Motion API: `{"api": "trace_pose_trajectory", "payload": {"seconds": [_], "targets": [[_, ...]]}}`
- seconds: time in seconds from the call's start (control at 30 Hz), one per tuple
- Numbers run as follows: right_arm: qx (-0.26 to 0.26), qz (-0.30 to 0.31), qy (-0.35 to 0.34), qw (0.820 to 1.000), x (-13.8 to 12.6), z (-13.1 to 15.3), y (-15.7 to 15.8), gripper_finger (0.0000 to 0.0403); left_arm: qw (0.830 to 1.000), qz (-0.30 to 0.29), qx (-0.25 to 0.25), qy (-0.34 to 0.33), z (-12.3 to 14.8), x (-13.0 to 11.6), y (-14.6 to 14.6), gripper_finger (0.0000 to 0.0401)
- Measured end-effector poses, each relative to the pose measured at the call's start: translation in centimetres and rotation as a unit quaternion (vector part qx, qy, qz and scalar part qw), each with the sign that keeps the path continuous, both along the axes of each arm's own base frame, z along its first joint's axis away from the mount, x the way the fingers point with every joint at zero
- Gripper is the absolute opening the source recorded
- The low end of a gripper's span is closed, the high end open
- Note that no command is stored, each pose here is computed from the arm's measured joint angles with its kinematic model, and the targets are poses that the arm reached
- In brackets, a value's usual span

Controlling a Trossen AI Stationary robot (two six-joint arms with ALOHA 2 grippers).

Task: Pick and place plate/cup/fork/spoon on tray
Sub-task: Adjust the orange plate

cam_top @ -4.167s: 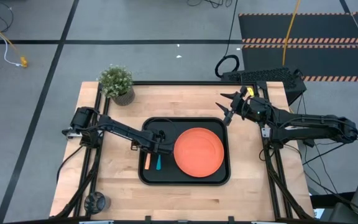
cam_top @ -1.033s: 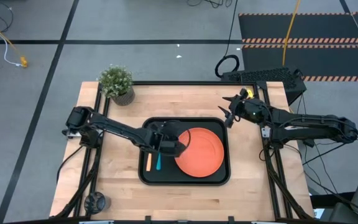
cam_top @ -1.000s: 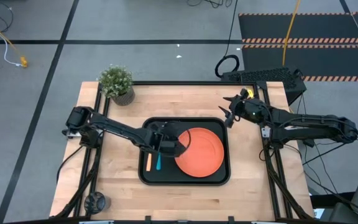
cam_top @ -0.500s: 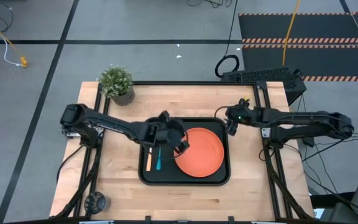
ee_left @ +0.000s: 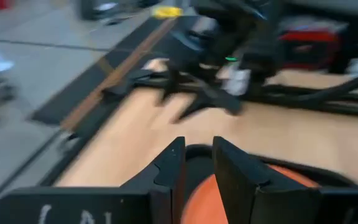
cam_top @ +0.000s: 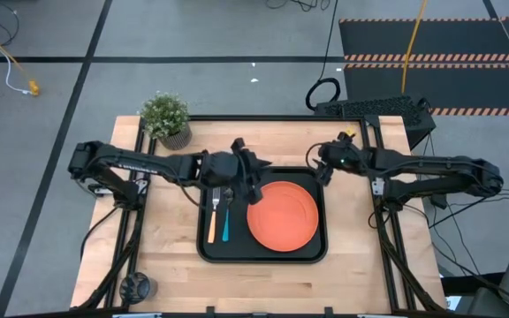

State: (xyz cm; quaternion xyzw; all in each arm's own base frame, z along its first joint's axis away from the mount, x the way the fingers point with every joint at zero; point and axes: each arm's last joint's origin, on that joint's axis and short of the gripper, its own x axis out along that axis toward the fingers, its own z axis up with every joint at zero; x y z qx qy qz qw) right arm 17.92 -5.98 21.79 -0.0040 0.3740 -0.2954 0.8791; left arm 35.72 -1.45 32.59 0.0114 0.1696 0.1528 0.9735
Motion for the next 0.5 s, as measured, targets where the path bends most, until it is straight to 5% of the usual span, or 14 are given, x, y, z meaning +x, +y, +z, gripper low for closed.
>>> {"api": "trace_pose_trajectory", "payload": {"seconds": [0.2, 0.4, 0.5], "targets": [[-0.019, -0.009, -0.031, 0.999, 0.1, 2.0, -0.1, 0.0155, 0.989, -0.107, -0.040, -0.097, -2.0, -0.8, 1.9, 0.0016], [-0.036, 0.007, -0.035, 0.999, 0.1, 2.4, -0.1, 0.0021, 0.988, -0.100, -0.046, -0.106, -5.2, -3.4, 2.9, 0.0003], [-0.040, 0.008, -0.053, 0.998, 0.3, 2.6, -0.1, 0.0008, 0.988, -0.103, -0.044, -0.105, -5.5, -4.9, 2.6, 0.0004]]}}
